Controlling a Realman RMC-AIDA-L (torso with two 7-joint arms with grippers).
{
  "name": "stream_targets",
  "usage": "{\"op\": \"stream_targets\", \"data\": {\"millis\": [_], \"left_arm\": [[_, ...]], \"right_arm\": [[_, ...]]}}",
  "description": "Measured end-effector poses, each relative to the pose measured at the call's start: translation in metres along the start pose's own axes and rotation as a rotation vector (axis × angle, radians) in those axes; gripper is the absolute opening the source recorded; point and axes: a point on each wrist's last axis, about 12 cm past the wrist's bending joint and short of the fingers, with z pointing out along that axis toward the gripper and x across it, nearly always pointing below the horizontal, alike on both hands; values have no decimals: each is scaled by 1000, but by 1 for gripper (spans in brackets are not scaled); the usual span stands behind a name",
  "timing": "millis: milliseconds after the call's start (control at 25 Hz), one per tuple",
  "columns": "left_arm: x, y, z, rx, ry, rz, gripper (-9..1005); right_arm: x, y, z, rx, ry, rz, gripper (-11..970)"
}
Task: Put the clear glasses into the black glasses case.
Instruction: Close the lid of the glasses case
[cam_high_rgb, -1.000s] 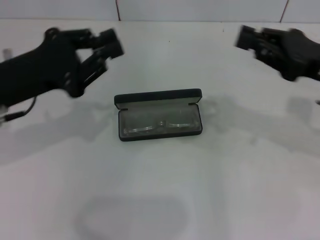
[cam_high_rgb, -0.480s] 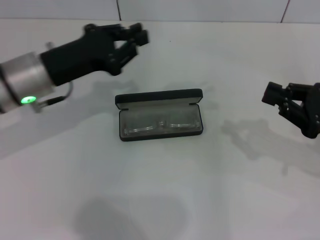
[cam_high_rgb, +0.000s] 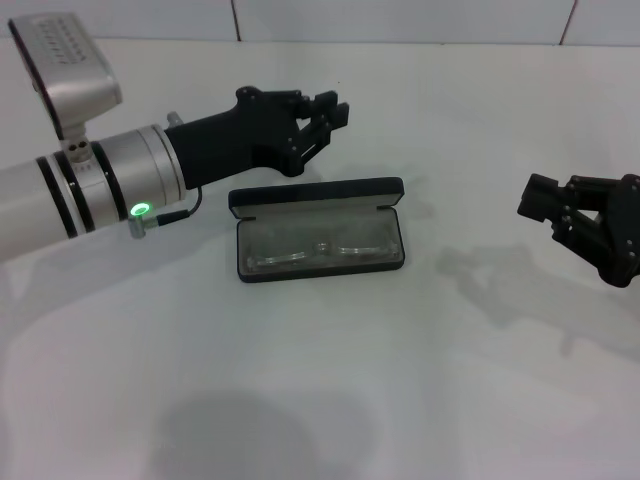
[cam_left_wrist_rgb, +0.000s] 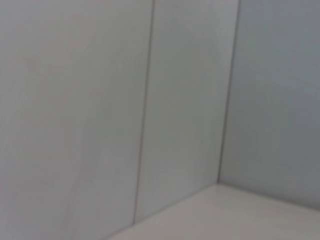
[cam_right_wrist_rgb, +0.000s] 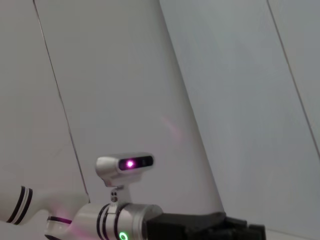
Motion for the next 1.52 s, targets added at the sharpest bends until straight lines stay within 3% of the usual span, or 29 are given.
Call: {"op": "stream_targets", "data": {"millis": [360,920,1520], "left_arm": [[18,1,7,-43,140,-21,157],[31,0,-3,-74,169,-83,156],[52,-13,-20,-73,183,-141,156]], "right_arm": [[-2,-3,8,-15,10,-9,141],[-2,-11,21,-8,27,-12,144],[-4,-18,30,12,51,-25,147]]}}
